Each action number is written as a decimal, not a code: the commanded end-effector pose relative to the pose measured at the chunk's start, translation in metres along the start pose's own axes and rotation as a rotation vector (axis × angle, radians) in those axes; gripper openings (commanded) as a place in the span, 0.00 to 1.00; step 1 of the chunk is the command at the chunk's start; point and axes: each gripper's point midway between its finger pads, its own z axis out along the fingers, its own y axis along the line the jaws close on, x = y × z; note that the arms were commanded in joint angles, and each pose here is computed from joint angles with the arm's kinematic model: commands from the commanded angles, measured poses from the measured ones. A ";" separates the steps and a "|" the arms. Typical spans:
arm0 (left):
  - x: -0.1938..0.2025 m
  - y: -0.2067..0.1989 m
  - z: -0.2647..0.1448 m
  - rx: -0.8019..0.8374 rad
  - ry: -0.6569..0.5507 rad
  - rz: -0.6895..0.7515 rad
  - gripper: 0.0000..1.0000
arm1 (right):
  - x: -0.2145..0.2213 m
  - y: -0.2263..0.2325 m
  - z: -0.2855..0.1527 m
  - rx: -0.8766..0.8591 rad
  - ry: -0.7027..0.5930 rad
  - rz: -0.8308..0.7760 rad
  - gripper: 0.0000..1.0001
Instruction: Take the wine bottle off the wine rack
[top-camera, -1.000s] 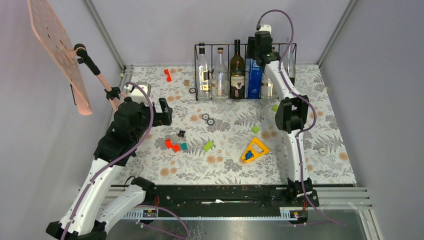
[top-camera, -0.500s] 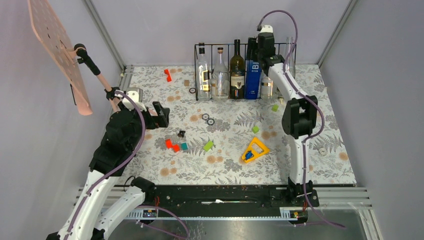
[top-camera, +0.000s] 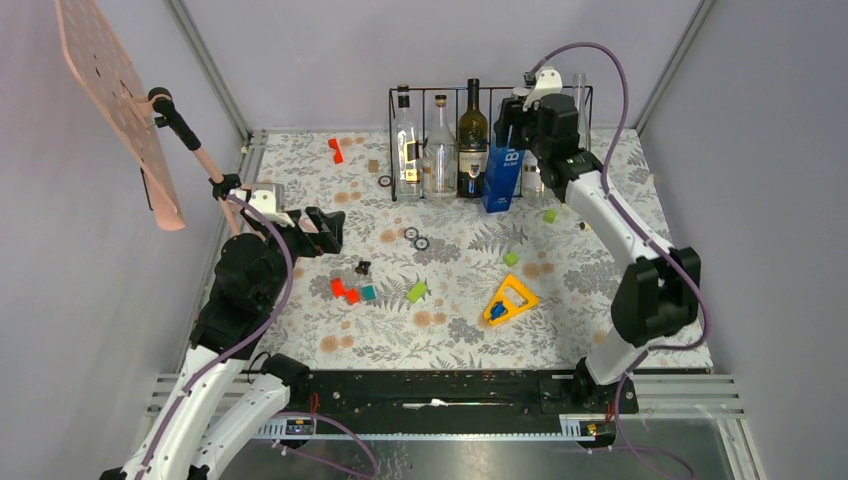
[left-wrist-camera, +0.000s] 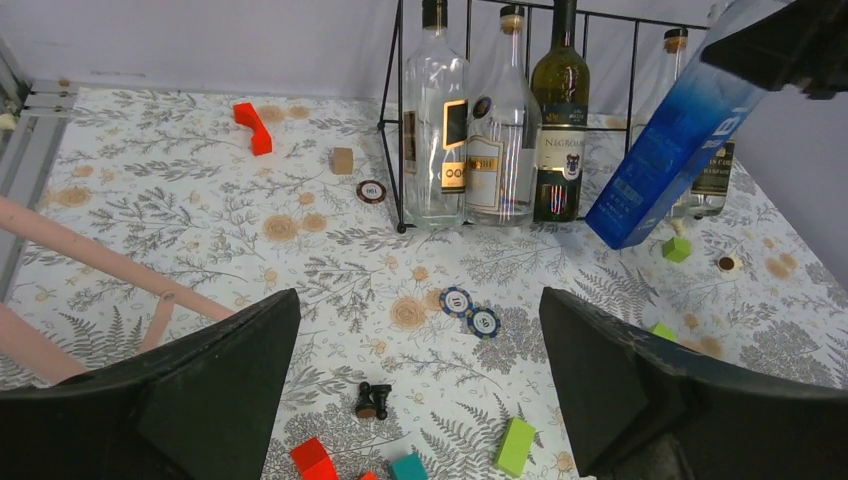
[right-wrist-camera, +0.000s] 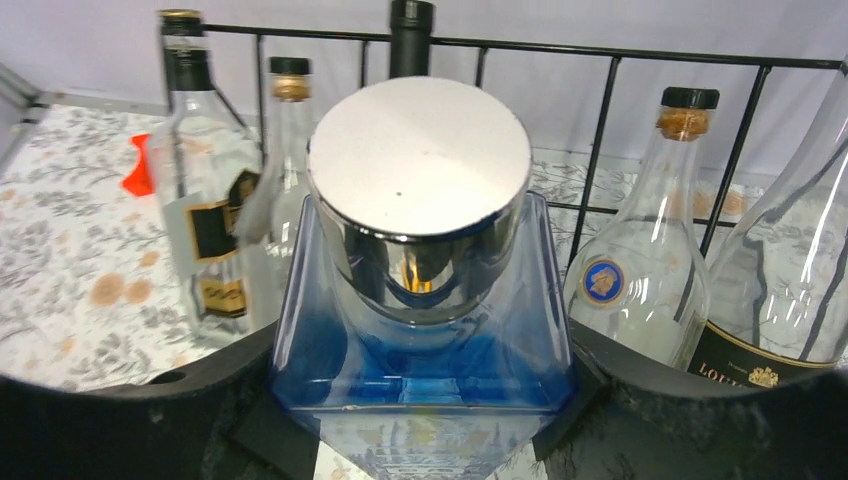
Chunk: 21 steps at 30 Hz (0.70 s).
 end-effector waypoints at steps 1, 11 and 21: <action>-0.006 -0.009 0.011 0.048 -0.046 -0.002 0.99 | -0.122 0.024 -0.078 -0.098 -0.390 0.050 0.00; 0.005 0.005 0.040 -0.049 -0.032 -0.013 0.99 | -0.097 0.012 -0.169 -0.090 -0.416 -0.046 0.00; 0.019 0.015 0.060 -0.149 0.099 -0.024 0.99 | -0.074 -0.105 -0.194 0.337 -0.360 -0.068 0.00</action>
